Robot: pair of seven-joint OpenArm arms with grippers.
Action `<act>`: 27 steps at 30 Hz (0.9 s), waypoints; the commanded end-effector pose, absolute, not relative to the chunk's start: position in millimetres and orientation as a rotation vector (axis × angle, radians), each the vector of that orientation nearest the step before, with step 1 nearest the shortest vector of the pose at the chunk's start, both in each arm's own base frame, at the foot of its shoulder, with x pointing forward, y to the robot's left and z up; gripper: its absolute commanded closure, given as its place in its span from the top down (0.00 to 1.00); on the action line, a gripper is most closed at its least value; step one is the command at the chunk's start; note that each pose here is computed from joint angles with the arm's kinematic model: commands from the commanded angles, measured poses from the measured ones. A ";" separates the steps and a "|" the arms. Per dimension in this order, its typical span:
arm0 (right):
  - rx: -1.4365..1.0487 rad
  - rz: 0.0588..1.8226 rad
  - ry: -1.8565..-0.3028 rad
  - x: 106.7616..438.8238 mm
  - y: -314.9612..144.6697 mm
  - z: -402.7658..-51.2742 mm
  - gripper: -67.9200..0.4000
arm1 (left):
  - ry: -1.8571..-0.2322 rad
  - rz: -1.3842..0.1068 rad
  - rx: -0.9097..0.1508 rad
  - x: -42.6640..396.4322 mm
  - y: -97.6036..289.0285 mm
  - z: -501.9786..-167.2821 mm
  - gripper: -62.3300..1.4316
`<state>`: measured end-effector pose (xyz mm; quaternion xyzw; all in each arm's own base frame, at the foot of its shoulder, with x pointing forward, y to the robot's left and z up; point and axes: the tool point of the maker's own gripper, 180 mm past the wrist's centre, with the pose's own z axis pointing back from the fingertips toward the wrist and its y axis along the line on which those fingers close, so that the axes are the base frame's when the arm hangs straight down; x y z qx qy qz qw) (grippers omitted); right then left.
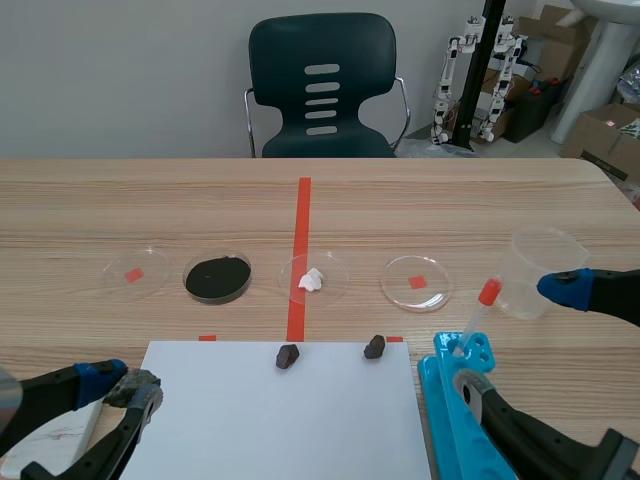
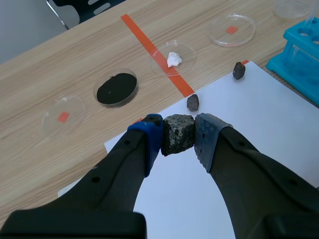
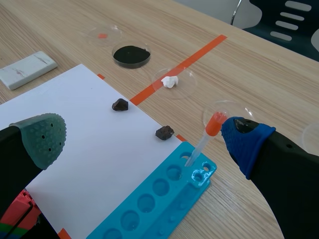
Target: Lower the mineral onto the iron filings and hold still
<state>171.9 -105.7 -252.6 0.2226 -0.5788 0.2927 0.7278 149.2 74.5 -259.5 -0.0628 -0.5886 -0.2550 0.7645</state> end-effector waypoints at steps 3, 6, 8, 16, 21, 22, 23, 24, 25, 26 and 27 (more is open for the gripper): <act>0.505 0.639 -1.316 175.9 -102.7 -242.3 1.00 | -1.313 -0.547 -0.138 152.3 73.2 -252.3 0.18; 0.505 0.639 -1.316 175.9 -102.7 -242.3 1.00 | -1.313 -0.547 -0.138 152.3 73.2 -252.3 0.18; 0.505 0.639 -1.316 175.9 -102.7 -242.3 1.00 | -1.313 -0.547 -0.138 152.3 73.2 -252.3 0.18; 0.505 0.639 -1.316 175.9 -102.7 -242.3 1.00 | -1.313 -0.547 -0.138 152.3 73.2 -252.3 0.18; 0.505 0.639 -1.316 175.9 -102.7 -242.3 1.00 | -1.313 -0.547 -0.138 152.3 73.2 -252.3 0.18; 0.505 0.639 -1.316 175.9 -102.7 -242.3 1.00 | -1.313 -0.546 -0.138 152.1 73.2 -252.4 0.18; 0.505 0.639 -1.316 175.9 -102.7 -242.3 1.00 | -1.312 -0.546 -0.138 152.2 73.2 -252.5 0.18; 0.505 0.639 -1.316 175.9 -102.7 -242.3 1.00 | -1.312 -0.546 -0.138 152.1 73.2 -252.5 0.18; 0.505 0.639 -1.316 175.9 -102.7 -242.3 1.00 | -1.308 -0.545 -0.137 152.1 73.3 -253.1 0.18; 0.505 0.639 -1.316 175.9 -102.7 -242.3 1.00 | -1.303 -0.541 -0.135 152.0 73.7 -254.1 0.18; 0.505 0.639 -1.316 175.9 -102.7 -242.3 1.00 | -1.301 -0.539 -0.135 152.0 73.6 -254.3 0.18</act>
